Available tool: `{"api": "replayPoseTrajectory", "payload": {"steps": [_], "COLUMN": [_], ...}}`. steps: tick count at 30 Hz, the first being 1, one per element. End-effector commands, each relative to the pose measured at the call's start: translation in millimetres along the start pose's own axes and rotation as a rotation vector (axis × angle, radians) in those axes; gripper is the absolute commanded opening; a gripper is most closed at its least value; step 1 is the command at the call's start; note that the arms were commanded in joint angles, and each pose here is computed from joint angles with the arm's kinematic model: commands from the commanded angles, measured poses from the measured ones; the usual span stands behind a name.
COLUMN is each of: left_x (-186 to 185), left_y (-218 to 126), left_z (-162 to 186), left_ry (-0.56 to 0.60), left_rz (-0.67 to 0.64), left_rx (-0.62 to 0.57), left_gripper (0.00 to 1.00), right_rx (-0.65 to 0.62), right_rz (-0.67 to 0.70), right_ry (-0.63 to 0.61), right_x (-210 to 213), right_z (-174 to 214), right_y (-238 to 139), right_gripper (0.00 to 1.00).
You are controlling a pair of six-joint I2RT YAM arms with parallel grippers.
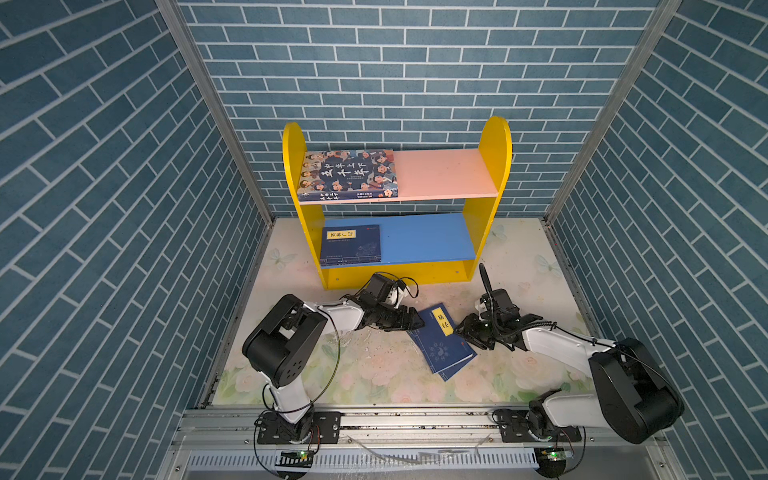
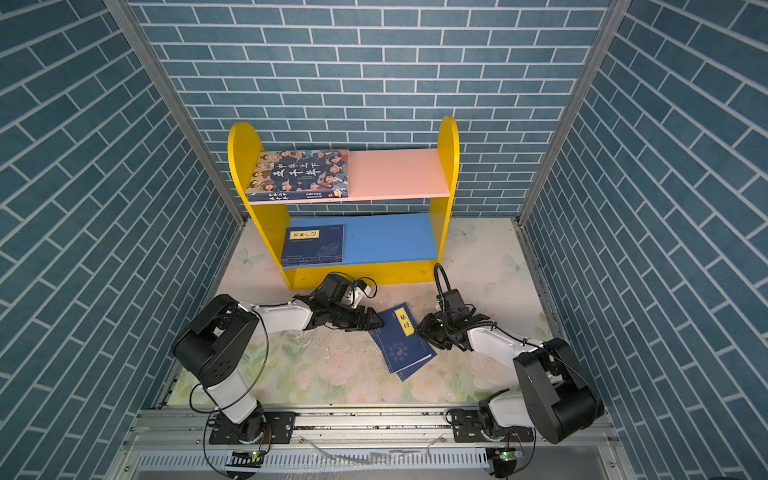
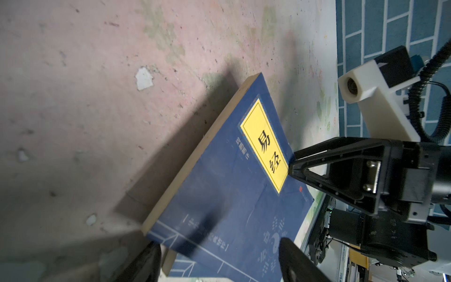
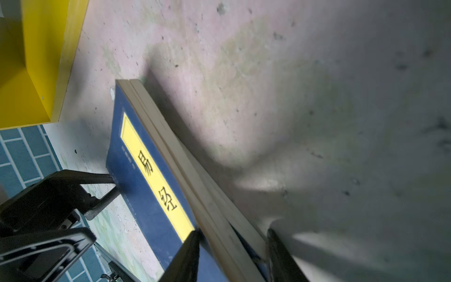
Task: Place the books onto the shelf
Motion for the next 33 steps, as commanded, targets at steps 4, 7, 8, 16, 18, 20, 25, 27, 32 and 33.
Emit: {"api": "replayPoseTrajectory", "payload": {"steps": [4,7,8,16,18,20,25,27,32,33], "left_x": [-3.7,-6.3,-7.7,-20.2,-16.2,-11.6,-9.7,-9.3,-4.4,-2.5], "left_y": [1.5,0.9,0.1,-0.7,1.8,-0.8,-16.7,-24.8,-26.1,-24.5], "left_z": [-11.6,-11.7,-11.7,-16.6,-16.2,-15.6,-13.3,-11.5,-8.0,-7.7], "left_ry": [0.037,0.037,0.033,-0.003,-0.025,-0.036,-0.015,-0.009,-0.008,-0.011], "left_rz": [0.028,0.044,0.054,0.147,0.126,0.083,-0.002,-0.043,-0.075,-0.08], "left_rx": [-0.036,-0.038,-0.039,-0.052,-0.034,-0.052,-0.094,-0.104,-0.092,-0.087], "left_gripper": [0.77,0.75,0.73,0.69,0.69,0.71,0.71,0.71,0.71,0.71], "right_rx": [-0.003,0.0,0.003,0.01,0.013,0.01,-0.004,-0.016,-0.042,-0.044], "right_rz": [-0.034,-0.032,-0.028,-0.045,-0.04,-0.033,-0.014,-0.007,-0.02,-0.023], "right_ry": [-0.036,-0.041,-0.04,-0.039,-0.039,-0.041,-0.043,-0.041,-0.049,-0.051], "right_x": [13.2,14.0,13.1,13.9,14.2,13.9,13.9,13.0,13.5,13.5], "right_z": [-9.1,-10.5,-10.4,-12.9,-14.9,-17.6,-24.8,-26.9,-29.5,-29.9], "right_y": [6.4,8.8,9.7,19.0,21.8,24.9,31.2,31.9,32.3,33.0], "right_gripper": [0.43,0.42,0.42,0.42,0.42,0.42,0.46,0.46,0.47,0.47]}}
Point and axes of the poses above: each gripper's point midway between its finger pads, its own y axis out along the fingers, its own x axis along the line the jaws close on, z = x × y, the point moved 5 cm from there along -y, back along the fingers, and after that the axes turned 4 degrees about -y, right-handed, at the moved point
